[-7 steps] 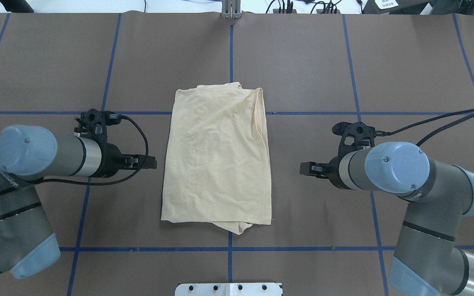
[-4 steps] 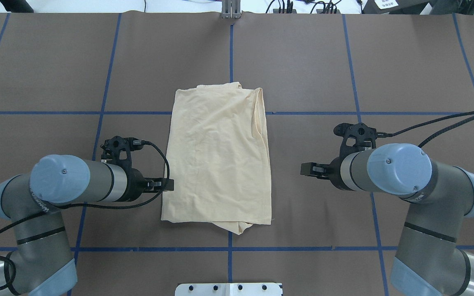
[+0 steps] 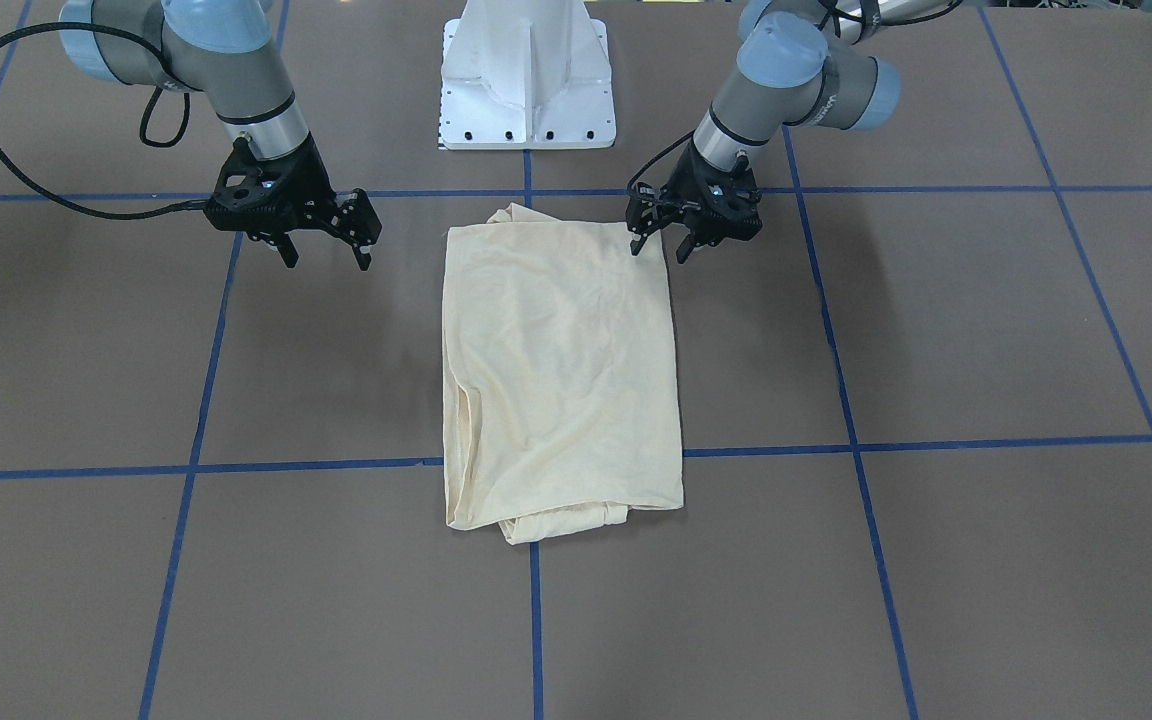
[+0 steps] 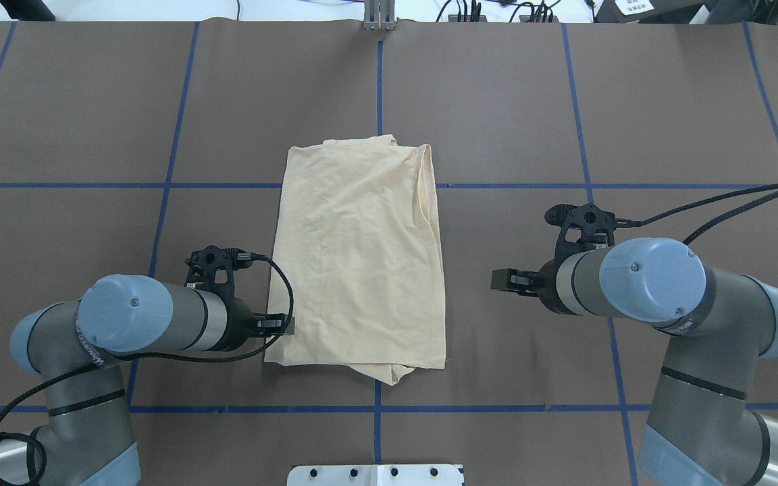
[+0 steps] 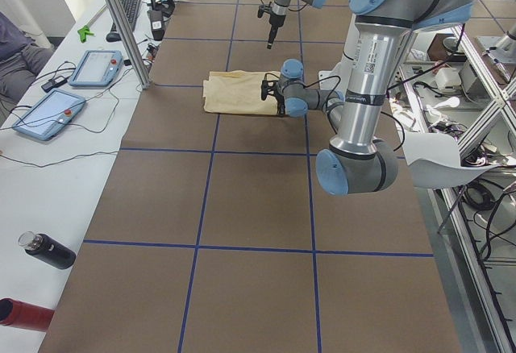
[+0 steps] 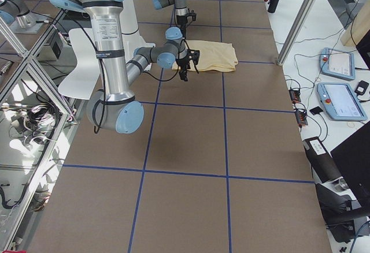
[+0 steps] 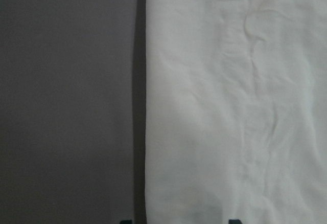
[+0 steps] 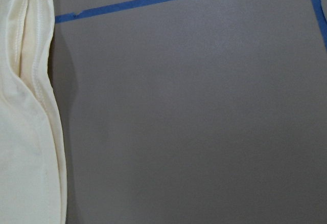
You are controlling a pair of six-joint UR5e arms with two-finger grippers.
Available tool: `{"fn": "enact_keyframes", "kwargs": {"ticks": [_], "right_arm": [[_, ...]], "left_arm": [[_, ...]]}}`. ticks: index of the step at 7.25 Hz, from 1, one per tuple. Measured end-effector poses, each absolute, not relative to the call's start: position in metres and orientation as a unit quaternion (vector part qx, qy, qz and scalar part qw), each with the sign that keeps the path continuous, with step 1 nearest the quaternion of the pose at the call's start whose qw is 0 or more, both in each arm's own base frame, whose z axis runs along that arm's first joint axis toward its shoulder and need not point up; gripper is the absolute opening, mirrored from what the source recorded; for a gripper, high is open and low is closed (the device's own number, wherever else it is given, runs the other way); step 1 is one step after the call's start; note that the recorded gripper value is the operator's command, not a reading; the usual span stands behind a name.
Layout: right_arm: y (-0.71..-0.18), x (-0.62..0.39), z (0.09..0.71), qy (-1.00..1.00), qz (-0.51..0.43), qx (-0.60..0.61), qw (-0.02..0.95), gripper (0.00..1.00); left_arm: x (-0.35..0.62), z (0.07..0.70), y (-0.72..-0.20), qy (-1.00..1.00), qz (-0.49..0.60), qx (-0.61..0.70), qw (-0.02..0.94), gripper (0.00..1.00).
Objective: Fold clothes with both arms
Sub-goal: 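Lower both grippers to the bundle's edge nearest the robot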
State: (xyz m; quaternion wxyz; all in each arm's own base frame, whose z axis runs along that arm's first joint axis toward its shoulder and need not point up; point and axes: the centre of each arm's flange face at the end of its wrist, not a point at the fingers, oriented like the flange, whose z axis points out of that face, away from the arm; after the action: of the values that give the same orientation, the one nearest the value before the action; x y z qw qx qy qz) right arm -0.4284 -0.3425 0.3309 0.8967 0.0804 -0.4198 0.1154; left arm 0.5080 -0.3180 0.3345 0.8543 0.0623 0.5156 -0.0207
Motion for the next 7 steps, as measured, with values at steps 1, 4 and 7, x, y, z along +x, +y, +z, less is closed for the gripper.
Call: {"fn": "enact_keyframes", "kwargs": {"ticks": [1,4,7], "right_arm": [[-0.342,-0.43,0.33,-0.42,0.115,0.081,0.896,1.0],[-0.34,-0.432,0.329,-0.421,0.112,0.081,0.896,1.0],[-0.336,-0.437,0.327,-0.423,0.109,0.079,0.896,1.0]], "left_arm": [[0.511,0.336,-0.315,0.514,-0.018,0.06,0.855,0.64],[0.516,0.335,-0.305,0.517,-0.015,0.051,0.854,0.27],[0.515,0.329,-0.3,0.524,-0.035,0.037,0.85,0.0]]}}
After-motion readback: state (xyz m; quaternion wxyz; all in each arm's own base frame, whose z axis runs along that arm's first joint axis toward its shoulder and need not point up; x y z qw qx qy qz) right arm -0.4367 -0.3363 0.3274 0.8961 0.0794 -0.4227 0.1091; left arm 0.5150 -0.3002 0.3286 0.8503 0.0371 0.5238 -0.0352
